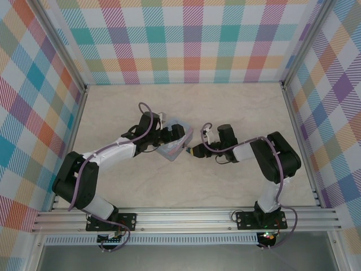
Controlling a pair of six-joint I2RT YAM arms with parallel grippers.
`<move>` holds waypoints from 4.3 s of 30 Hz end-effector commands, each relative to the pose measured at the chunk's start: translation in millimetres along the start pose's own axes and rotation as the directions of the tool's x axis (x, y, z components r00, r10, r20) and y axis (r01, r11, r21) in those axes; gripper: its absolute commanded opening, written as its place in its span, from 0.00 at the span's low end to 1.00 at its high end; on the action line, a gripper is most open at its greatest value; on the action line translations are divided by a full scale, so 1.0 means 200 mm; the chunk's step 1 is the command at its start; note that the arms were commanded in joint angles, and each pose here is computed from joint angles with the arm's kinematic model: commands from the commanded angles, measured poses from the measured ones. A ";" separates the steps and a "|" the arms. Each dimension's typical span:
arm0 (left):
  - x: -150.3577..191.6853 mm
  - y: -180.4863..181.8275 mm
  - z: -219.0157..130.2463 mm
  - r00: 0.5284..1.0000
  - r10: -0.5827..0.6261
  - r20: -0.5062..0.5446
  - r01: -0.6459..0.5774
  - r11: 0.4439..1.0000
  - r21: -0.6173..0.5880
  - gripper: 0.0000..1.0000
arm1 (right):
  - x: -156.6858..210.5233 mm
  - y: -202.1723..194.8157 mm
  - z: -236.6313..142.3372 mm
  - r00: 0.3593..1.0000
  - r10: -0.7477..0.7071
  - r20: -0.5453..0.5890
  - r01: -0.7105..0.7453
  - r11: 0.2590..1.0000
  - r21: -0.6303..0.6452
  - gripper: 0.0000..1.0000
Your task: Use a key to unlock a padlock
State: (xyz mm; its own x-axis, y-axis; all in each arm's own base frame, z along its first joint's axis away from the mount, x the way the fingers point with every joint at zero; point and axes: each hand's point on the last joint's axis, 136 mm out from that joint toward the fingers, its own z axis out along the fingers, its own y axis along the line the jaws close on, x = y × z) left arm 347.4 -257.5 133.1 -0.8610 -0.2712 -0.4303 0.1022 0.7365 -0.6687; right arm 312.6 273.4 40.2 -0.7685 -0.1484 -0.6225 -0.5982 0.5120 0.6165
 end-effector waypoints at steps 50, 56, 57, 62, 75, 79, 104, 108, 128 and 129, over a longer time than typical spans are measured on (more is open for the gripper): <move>0.11 0.15 -0.03 0.999 -0.047 0.005 0.047 0.997 -0.066 1.00 | 0.05 0.04 0.05 0.996 0.091 0.017 -0.091 0.996 0.001 0.07; 0.11 0.15 -0.03 0.999 -0.050 0.006 0.051 0.997 -0.064 1.00 | -0.02 0.05 0.03 0.993 0.098 0.070 -0.098 0.995 0.005 0.05; 0.11 0.15 -0.03 0.999 -0.053 0.007 0.053 0.996 -0.065 1.00 | -0.02 0.05 0.03 0.992 0.103 0.073 -0.104 0.995 0.002 0.05; 0.12 0.15 -0.02 0.998 -0.056 0.001 0.056 0.997 -0.060 1.00 | -0.03 0.03 0.02 0.984 0.159 0.085 -0.162 0.986 0.033 0.04; 0.14 0.16 -0.02 0.998 -0.070 -0.002 0.070 0.996 -0.059 1.00 | -0.09 0.05 0.01 0.973 0.202 0.111 -0.206 0.978 0.017 0.04; 0.14 0.16 -0.01 0.997 -0.073 -0.007 0.072 0.996 -0.058 1.00 | -0.10 0.05 0.01 0.968 0.226 0.109 -0.230 0.973 0.024 0.03; 0.19 0.19 0.01 0.997 -0.070 -0.031 0.067 0.992 -0.103 1.00 | -0.13 -0.01 0.04 0.914 0.393 0.097 -0.402 0.910 0.100 0.03; 0.20 0.18 0.01 0.997 -0.065 -0.034 0.061 0.993 -0.105 1.00 | -0.17 -0.01 0.04 0.889 0.439 0.131 -0.451 0.889 0.083 0.03; 0.23 0.17 0.05 0.997 -0.056 -0.052 0.051 0.994 -0.098 1.00 | -0.28 -0.07 0.08 0.875 0.450 0.176 -0.473 0.872 0.122 0.03; 0.23 0.17 0.05 0.997 -0.058 -0.051 0.052 0.994 -0.098 1.00 | -0.28 -0.08 0.08 0.876 0.450 0.173 -0.473 0.870 0.136 0.03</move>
State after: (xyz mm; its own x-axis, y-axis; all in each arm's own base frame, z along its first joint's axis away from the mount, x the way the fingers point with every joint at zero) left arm 340.4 -262.1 134.2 -0.8188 -0.3203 -0.4764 0.1195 0.7166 -0.6872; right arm 353.6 290.0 58.3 -0.9196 0.2291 -0.3191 -0.1272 0.5948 0.7937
